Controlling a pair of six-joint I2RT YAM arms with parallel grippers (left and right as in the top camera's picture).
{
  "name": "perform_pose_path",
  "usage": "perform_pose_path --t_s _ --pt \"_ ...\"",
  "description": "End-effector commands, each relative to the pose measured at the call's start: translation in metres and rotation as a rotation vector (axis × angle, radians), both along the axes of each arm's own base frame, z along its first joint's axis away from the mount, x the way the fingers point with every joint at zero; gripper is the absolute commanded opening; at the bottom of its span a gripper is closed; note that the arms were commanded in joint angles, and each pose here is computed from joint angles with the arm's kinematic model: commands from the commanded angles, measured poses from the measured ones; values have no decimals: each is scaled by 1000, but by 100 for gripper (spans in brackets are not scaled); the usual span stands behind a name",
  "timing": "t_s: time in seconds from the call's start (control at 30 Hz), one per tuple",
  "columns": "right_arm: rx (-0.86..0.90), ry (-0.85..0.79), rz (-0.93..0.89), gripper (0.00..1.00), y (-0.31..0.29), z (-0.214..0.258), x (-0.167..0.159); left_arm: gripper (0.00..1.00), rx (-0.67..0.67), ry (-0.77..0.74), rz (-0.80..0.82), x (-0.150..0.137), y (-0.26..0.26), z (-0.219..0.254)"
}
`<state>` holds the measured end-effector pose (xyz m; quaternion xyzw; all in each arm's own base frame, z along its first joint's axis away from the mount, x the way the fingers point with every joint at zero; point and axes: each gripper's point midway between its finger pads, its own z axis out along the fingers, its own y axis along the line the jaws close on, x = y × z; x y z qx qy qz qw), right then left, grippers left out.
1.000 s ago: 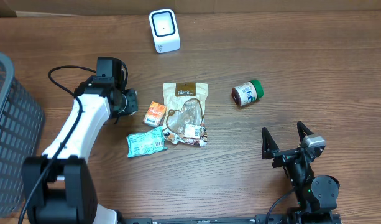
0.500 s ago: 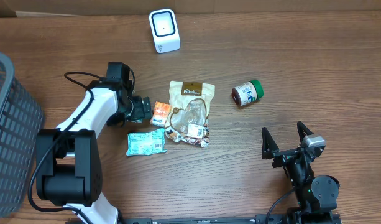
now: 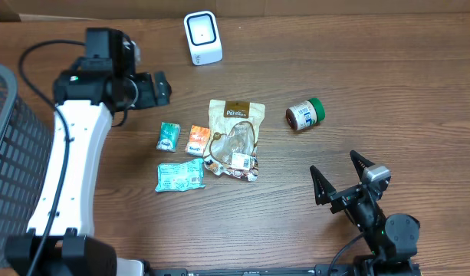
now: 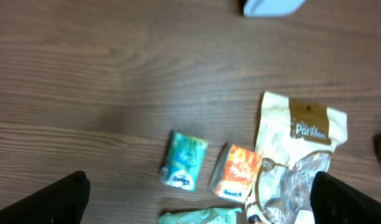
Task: Scan the item barcode
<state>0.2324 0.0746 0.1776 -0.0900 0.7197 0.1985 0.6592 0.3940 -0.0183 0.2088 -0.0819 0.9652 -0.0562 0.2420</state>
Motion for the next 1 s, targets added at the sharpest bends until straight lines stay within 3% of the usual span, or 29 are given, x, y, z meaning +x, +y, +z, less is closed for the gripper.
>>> perform_pose_path --t_s 0.0,0.17,0.37,0.57,0.87,0.97 --pt "10 -38 54 100 9 52 -7 100 44 -9 7 -3 12 8" --pt "-3 119 53 100 9 81 2 100 43 -5 55 -11 31 13" --pt "-18 442 52 100 11 84 32 100 14 -45 81 -18 69 25" --pt "-30 795 51 100 14 58 72 100 -1 -46 195 -27 112 26" --pt "98 1003 214 97 47 6 106 100 -1 -46 201 -27 114 26" --pt "216 1130 70 100 40 -17 117 100 0 -45 202 -27 114 26"
